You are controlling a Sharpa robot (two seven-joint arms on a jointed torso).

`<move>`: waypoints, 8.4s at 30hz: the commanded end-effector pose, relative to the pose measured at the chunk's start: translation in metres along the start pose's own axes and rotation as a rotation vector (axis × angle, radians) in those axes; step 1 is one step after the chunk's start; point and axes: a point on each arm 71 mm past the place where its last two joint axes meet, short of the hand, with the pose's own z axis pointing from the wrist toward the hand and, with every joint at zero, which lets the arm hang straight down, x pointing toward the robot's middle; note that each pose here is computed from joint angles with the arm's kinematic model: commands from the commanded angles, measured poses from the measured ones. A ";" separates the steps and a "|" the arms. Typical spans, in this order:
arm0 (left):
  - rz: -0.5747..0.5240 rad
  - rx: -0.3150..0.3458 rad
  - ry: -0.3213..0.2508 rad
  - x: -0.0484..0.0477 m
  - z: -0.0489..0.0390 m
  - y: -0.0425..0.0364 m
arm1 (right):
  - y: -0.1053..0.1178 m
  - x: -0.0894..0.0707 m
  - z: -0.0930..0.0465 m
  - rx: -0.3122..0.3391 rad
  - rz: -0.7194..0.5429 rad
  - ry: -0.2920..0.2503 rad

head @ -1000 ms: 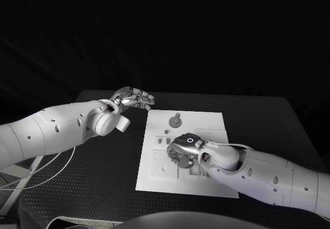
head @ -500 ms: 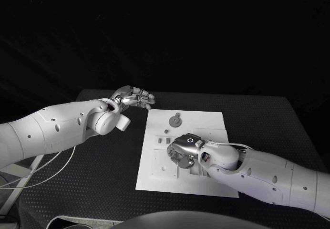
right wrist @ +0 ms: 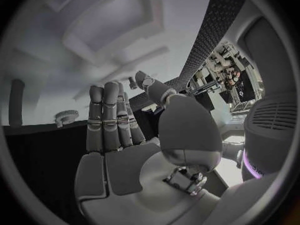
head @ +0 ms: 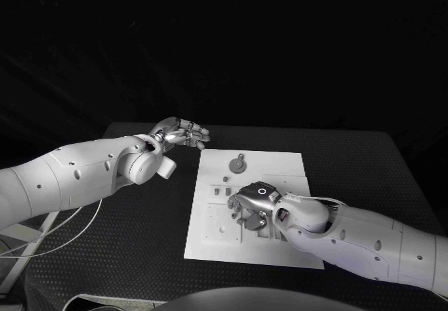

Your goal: Assemble the parts on the task board

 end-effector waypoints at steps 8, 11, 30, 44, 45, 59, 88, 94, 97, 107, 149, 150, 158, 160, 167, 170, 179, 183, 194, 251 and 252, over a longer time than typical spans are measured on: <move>-0.006 0.012 0.008 -0.0022 -0.0004 -0.0015 | -0.018 -0.044 -0.022 0.014 0.108 -0.224; -0.009 0.021 0.017 -0.0034 -0.0012 -0.0017 | -0.031 -0.065 -0.029 0.034 0.127 -0.277; -0.008 0.021 0.014 -0.0059 -0.0017 -0.0008 | -0.089 -0.078 -0.060 0.196 -0.072 0.048; -0.006 0.015 0.008 -0.0060 -0.0012 -0.0004 | -0.100 -0.056 -0.057 0.233 -0.063 0.083; -0.006 0.014 0.008 -0.0063 -0.0014 -0.0003 | -0.101 -0.055 -0.057 0.233 -0.064 0.082; -0.006 0.011 0.007 -0.0073 -0.0015 0.0002 | -0.095 -0.045 -0.052 0.206 -0.054 0.093; -0.006 0.010 0.007 -0.0073 -0.0013 0.0003 | -0.090 -0.045 -0.049 0.213 -0.098 0.070; -0.006 0.010 0.007 -0.0073 -0.0013 0.0003 | -0.089 -0.045 -0.048 0.214 -0.105 0.072; -0.006 0.010 0.006 -0.0074 -0.0014 0.0004 | -0.088 -0.045 -0.048 0.216 -0.105 0.067; -0.005 0.011 0.007 -0.0068 -0.0008 0.0002 | -0.085 -0.049 -0.047 0.210 -0.109 0.013; -0.004 0.012 0.006 -0.0053 0.0018 -0.0003 | 0.044 -0.044 0.005 -0.121 -0.028 -0.028; -0.005 0.012 0.009 -0.0046 0.0020 -0.0005 | 0.046 -0.040 0.005 -0.123 -0.023 -0.020; -0.006 0.013 0.013 -0.0031 0.0024 -0.0009 | 0.050 -0.026 0.008 -0.126 -0.016 0.001; -0.005 0.012 0.011 -0.0036 0.0024 -0.0008 | 0.051 -0.025 0.009 -0.128 -0.015 0.003; -0.006 0.013 0.012 -0.0033 0.0023 -0.0008 | 0.051 -0.019 0.011 -0.121 -0.010 0.017; -0.006 0.013 0.012 -0.0034 0.0022 -0.0008 | 0.049 -0.018 0.011 -0.115 -0.012 0.021; -0.006 0.012 0.011 -0.0040 0.0017 -0.0007 | 0.046 -0.014 0.011 -0.106 -0.014 0.052; -0.005 0.012 0.010 -0.0043 0.0016 -0.0007 | 0.044 -0.012 0.011 -0.099 -0.019 0.055; -0.005 0.012 0.010 -0.0042 0.0016 -0.0007 | 0.039 -0.005 0.011 -0.085 -0.028 0.070; -0.006 0.011 0.012 -0.0048 0.0009 -0.0005 | 0.040 0.004 0.011 -0.079 -0.044 0.097; -0.006 0.011 0.012 -0.0048 0.0008 -0.0005 | 0.041 0.004 0.011 -0.079 -0.043 0.094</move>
